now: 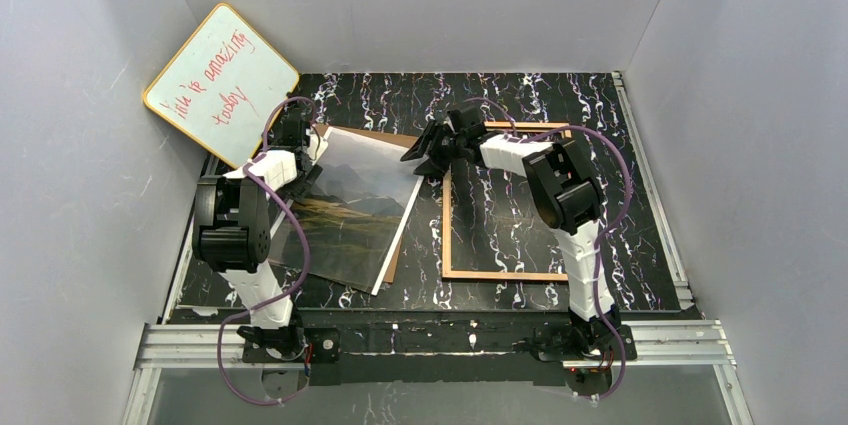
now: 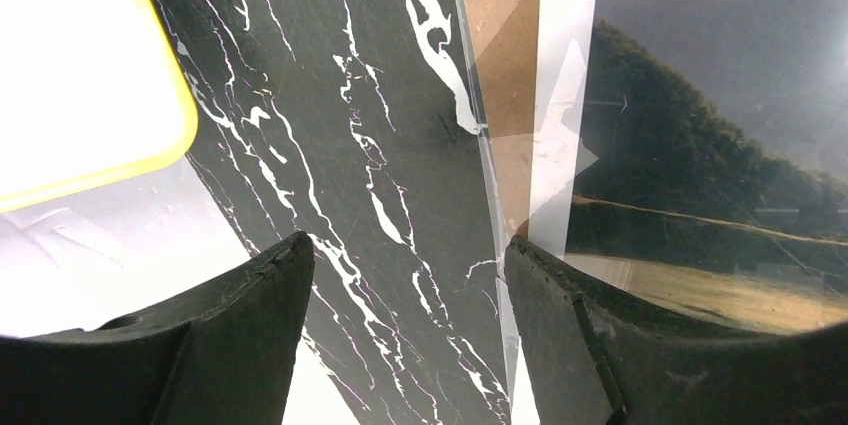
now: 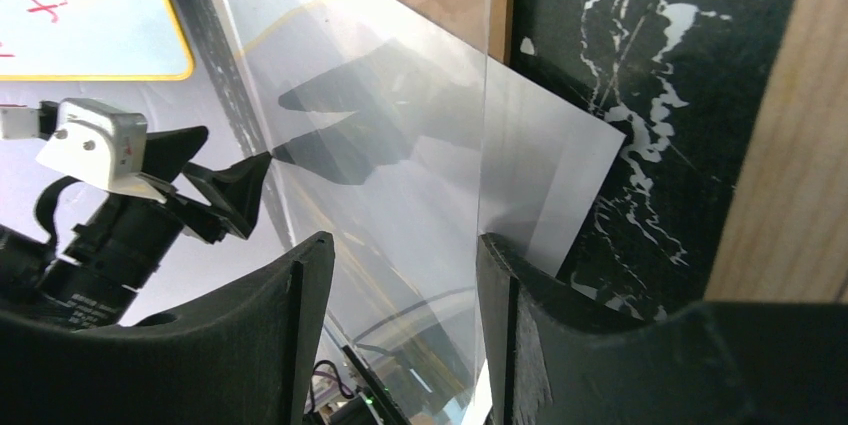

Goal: Put the photo into the frame
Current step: Pick up the photo frame item from the photo frame.

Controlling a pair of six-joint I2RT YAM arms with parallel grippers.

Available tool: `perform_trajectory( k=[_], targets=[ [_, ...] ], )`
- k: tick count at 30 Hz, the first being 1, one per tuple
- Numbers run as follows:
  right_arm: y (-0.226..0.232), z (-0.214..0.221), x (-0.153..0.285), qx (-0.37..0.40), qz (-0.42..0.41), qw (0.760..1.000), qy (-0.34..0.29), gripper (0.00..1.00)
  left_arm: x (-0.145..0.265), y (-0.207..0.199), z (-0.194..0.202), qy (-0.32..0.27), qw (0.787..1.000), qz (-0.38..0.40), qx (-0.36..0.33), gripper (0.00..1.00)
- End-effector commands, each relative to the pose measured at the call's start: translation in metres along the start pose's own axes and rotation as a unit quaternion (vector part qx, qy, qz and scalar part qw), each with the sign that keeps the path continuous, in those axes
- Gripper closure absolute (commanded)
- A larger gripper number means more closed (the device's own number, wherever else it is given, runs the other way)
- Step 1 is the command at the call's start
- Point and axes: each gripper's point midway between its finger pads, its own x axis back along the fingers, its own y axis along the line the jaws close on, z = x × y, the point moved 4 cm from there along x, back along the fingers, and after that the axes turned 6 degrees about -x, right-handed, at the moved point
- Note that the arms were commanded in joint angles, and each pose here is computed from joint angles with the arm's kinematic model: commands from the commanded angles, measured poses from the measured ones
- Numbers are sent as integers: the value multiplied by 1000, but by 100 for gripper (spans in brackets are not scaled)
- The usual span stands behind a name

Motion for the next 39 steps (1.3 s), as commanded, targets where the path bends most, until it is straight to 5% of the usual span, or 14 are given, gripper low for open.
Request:
perform_trajectory(
  k=[1,13,19,27,28,30,39],
  targets=[
    [5,15,-10,-12,-44,998,34,38,-24,-68,37,56,989,133,-39,31],
    [47,31,11,-2,-153,987,55,42,-26,-70,38,60,988,130,-53,32],
    [50,42,0,18,-141,988,64,62,-16,-61,29,52,989,136,-40,33],
    [61,46,1,43,-121,990,52,70,11,-37,12,28,990,136,-24,33],
    [66,47,5,53,-130,988,58,74,14,-31,10,25,991,131,-22,33],
    [79,47,16,76,-155,983,68,99,25,-19,4,18,992,121,-20,31],
    [141,7,128,104,-233,966,28,99,94,44,-38,-71,994,80,23,15]
  ],
)
